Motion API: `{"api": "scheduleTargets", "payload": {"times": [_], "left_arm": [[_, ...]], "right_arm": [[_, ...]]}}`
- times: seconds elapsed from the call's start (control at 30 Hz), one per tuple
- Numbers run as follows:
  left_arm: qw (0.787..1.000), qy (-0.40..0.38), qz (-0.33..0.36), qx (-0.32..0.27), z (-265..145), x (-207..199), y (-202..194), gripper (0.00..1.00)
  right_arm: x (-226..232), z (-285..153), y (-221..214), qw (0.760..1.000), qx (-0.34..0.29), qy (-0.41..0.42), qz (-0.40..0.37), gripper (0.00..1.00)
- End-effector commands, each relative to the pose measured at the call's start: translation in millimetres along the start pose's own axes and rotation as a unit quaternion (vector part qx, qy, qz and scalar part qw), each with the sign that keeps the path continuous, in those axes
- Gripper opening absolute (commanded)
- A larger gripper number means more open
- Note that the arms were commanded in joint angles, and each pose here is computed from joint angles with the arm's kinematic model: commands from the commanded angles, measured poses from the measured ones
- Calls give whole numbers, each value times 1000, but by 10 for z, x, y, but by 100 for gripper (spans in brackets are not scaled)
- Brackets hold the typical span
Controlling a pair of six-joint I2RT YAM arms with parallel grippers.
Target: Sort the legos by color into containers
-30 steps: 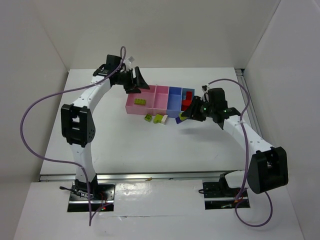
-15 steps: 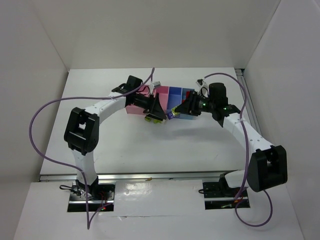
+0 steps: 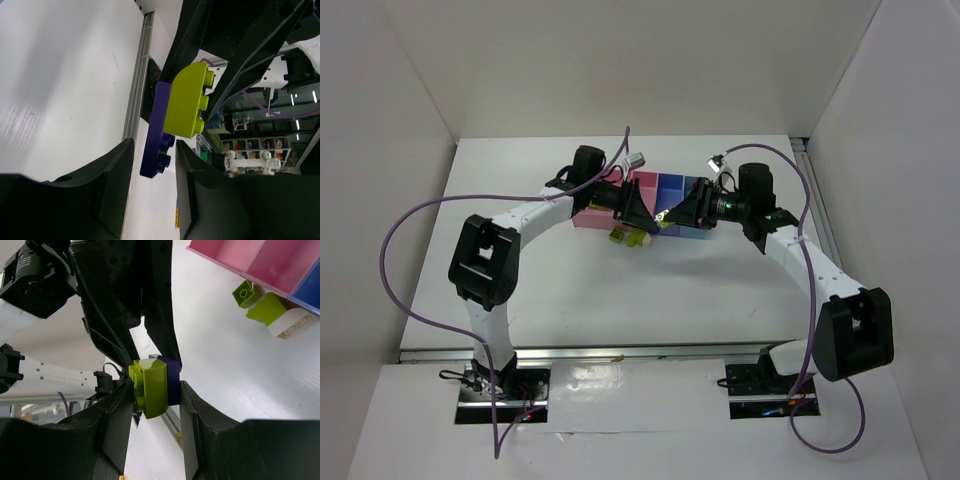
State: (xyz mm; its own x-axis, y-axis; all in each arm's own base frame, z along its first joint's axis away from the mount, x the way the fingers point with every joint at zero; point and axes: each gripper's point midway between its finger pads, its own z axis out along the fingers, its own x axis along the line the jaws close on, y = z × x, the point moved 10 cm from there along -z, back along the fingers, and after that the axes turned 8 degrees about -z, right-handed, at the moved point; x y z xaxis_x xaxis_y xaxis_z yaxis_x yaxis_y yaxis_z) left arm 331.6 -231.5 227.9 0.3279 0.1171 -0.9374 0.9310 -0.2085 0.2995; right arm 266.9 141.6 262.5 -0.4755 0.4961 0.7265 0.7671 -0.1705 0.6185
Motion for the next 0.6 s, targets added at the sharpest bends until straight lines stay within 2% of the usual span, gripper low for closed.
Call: {"api": "scheduleTargets", "payload": {"times": [0.0, 0.03, 0.07, 0.1, 0.2, 0.3, 0.33, 0.4, 0.47, 0.53, 0.57], "left_arm": [[999, -31, 30, 12, 20, -80, 12, 48], [999, -34, 30, 15, 18, -85, 8, 42], [999, -34, 30, 15, 18, -86, 8, 31], [999, -38, 31, 18, 15, -91, 2, 16], [999, -36, 19, 22, 15, -61, -34, 0], [999, -33, 12, 26, 11, -42, -64, 0], [999, -28, 23, 22, 12, -49, -44, 0], [1000, -16, 9, 18, -28, -52, -40, 0], [1000, 9, 3, 8, -55, 5, -22, 0], [999, 45, -26, -6, -140, 64, -33, 0], [997, 68, -13, -23, -205, 41, 10, 0]], "right_arm": [[40, 6, 47, 1000, -9, 24, -16, 14], [40, 6, 47, 1000, -9, 24, -16, 14], [21, 9, 22, 1000, -6, 22, -13, 14], [21, 9, 22, 1000, -6, 22, -13, 14], [-14, 26, 8, 1000, -3, 14, -5, 14], [-21, 19, 49, 1000, -8, -10, -15, 32], [-68, 17, 19, 999, -5, -35, -9, 58], [-60, 4, 61, 998, -9, -55, -10, 75], [-82, -28, 78, 995, -20, -99, -6, 84], [-17, -99, 128, 992, -34, -125, -7, 84], [-29, -106, 158, 988, -45, -148, 0, 84]]}}
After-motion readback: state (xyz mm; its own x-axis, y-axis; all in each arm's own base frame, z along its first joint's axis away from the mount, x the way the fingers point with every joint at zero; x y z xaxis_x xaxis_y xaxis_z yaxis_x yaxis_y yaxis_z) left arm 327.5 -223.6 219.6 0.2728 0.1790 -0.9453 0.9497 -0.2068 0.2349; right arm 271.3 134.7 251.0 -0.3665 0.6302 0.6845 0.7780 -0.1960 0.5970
